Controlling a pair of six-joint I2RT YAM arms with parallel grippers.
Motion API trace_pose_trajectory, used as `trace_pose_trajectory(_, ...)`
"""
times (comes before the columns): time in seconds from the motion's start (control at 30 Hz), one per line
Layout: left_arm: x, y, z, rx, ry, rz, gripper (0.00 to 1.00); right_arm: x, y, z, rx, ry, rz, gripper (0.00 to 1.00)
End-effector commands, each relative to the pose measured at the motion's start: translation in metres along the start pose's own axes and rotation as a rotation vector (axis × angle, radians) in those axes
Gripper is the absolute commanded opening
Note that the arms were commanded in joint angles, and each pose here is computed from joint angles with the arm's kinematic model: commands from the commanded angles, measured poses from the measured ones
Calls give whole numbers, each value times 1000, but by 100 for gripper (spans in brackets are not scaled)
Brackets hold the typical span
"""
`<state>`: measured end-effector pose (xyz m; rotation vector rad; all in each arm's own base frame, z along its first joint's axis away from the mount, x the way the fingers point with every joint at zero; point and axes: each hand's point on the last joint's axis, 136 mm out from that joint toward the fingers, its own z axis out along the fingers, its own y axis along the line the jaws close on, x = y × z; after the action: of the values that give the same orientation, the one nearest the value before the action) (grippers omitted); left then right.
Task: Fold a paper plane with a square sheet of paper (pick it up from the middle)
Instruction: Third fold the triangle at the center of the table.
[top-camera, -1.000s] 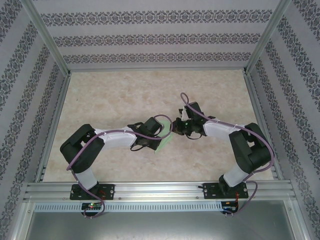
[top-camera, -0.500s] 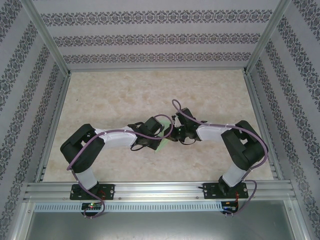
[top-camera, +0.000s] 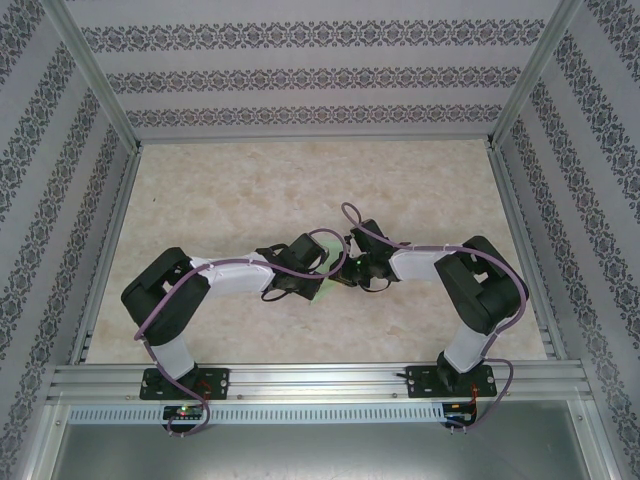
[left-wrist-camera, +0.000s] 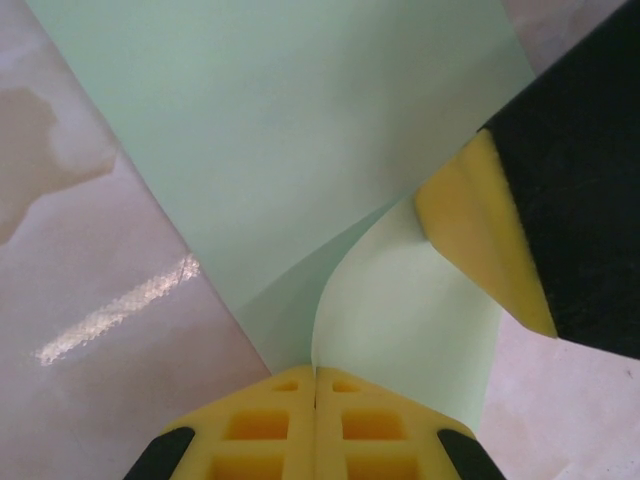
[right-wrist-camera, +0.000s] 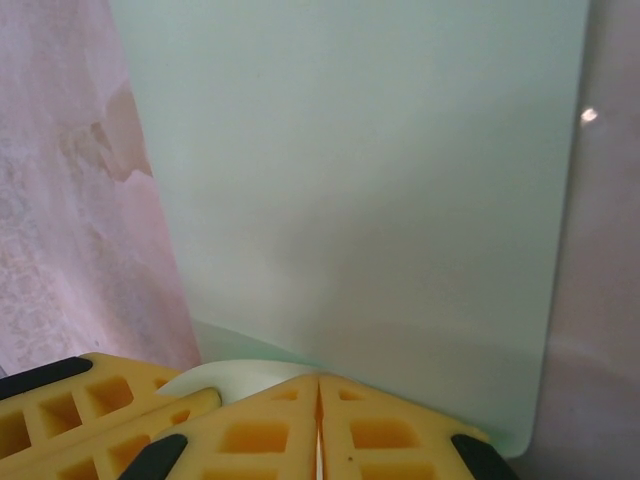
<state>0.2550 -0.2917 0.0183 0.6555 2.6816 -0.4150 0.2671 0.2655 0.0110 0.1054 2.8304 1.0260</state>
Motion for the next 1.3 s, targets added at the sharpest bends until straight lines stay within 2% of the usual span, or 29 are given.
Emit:
trace_pose_trajectory(0.0,4,4,4,-11,41,15,3,9,-29,7,112,8,10,8)
trace_pose_trajectory(0.17,6,5,5,-13,47,11,3,-12,12,-24,-33,-86,-36,10)
trace_pose_trajectory(0.37,6,5,6,-13,47,11,3,-25,14,-30,-121,-96,2,12)
trace_pose_trajectory(0.83,8,7,5,-21,53,12,3,-17,-39,2,39,-50,60,10)
trace_pose_trajectory(1.17,8,9,5,-29,53,5,2,-20,19,-35,-85,-125,-19,12)
trace_pose_trajectory(1.27,7,8,5,-28,49,7,3,-12,22,-34,-100,-153,3,8)
